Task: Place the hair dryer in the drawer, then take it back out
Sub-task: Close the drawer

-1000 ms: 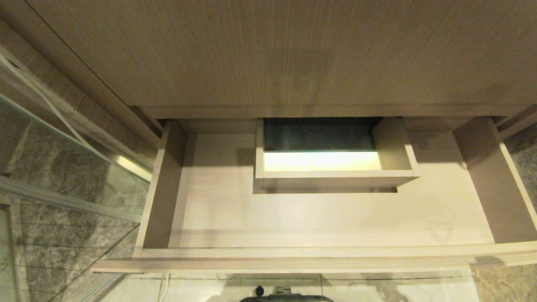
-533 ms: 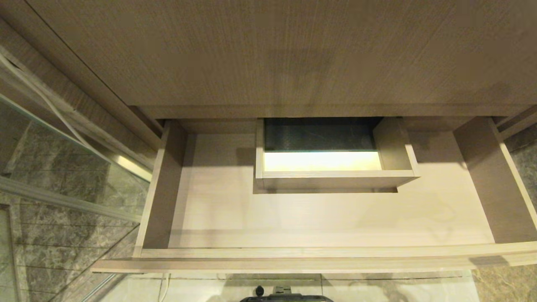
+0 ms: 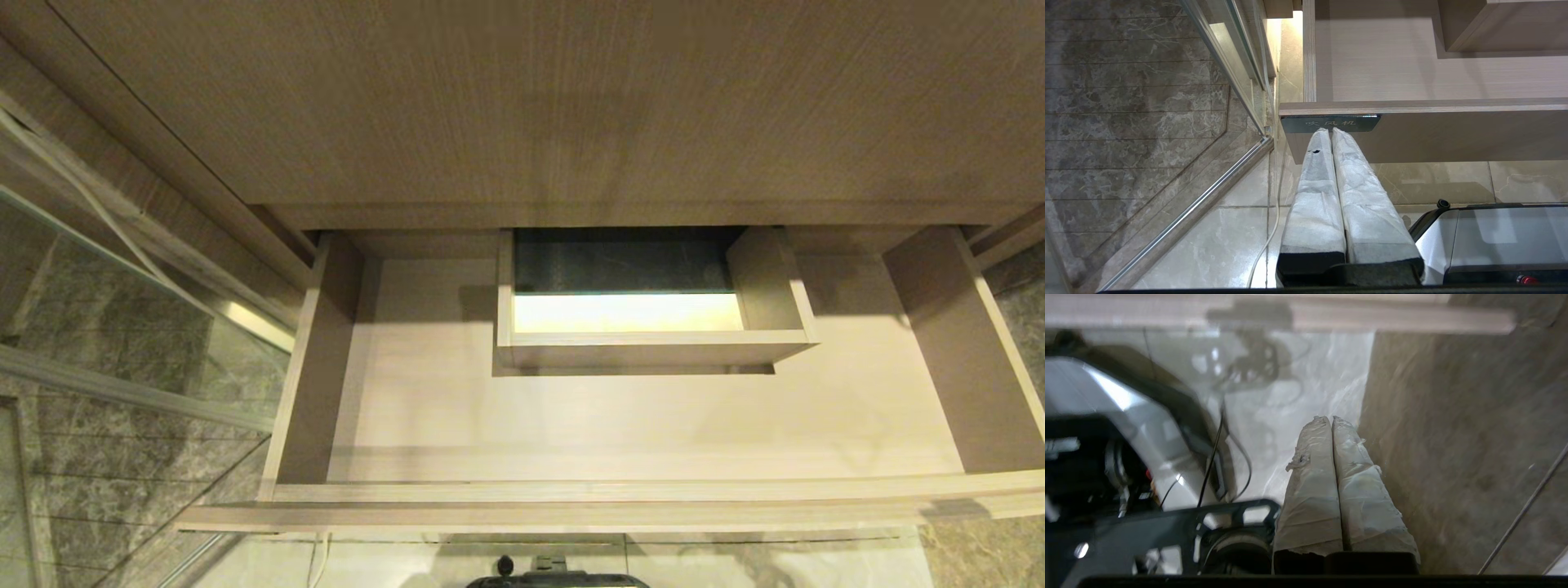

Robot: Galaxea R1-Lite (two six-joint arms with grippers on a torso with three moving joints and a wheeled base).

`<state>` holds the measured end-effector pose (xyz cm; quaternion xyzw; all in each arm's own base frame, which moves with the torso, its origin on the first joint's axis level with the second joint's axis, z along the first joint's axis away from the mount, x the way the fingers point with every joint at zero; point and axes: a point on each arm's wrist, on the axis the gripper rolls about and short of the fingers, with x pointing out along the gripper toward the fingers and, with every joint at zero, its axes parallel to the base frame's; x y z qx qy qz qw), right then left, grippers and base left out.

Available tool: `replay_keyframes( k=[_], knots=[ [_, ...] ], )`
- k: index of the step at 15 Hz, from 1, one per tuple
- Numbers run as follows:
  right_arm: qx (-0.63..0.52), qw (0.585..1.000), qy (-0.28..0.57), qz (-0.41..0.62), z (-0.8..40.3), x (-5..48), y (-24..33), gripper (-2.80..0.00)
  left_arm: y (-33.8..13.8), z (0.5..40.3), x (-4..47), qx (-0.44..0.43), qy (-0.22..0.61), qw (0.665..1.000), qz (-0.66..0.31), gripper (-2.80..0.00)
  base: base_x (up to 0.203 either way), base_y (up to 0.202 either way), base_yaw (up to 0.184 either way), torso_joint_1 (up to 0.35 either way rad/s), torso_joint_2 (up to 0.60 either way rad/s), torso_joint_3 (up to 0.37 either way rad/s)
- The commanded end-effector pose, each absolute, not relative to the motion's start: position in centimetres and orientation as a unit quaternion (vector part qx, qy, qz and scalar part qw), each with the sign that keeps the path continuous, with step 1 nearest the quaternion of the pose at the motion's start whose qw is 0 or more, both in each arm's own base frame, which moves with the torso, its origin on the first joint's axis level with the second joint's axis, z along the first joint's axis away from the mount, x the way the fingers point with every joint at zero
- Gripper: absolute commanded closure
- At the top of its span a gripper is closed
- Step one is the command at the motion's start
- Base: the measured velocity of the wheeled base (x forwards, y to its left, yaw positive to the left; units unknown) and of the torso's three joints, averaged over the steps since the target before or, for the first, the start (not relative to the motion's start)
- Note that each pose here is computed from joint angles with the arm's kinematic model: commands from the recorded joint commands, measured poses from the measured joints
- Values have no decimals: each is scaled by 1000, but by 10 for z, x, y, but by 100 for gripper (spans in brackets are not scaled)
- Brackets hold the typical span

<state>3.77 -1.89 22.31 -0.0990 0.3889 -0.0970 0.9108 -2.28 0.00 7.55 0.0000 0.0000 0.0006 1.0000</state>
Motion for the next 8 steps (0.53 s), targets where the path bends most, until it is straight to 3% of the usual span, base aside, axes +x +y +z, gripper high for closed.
replay_keyframes(
  k=[1, 8],
  knots=[
    [-95, 907, 401, -92, 219, 35, -17, 0, 0, 75, -23, 0, 0, 1000, 1, 0, 0, 0, 0, 0, 0, 0],
    [-95, 905, 405, -89, 217, 35, -17, 0, 0, 75, -23, 0, 0, 1000, 1, 0, 0, 0, 0, 0, 0, 5]
  ],
)
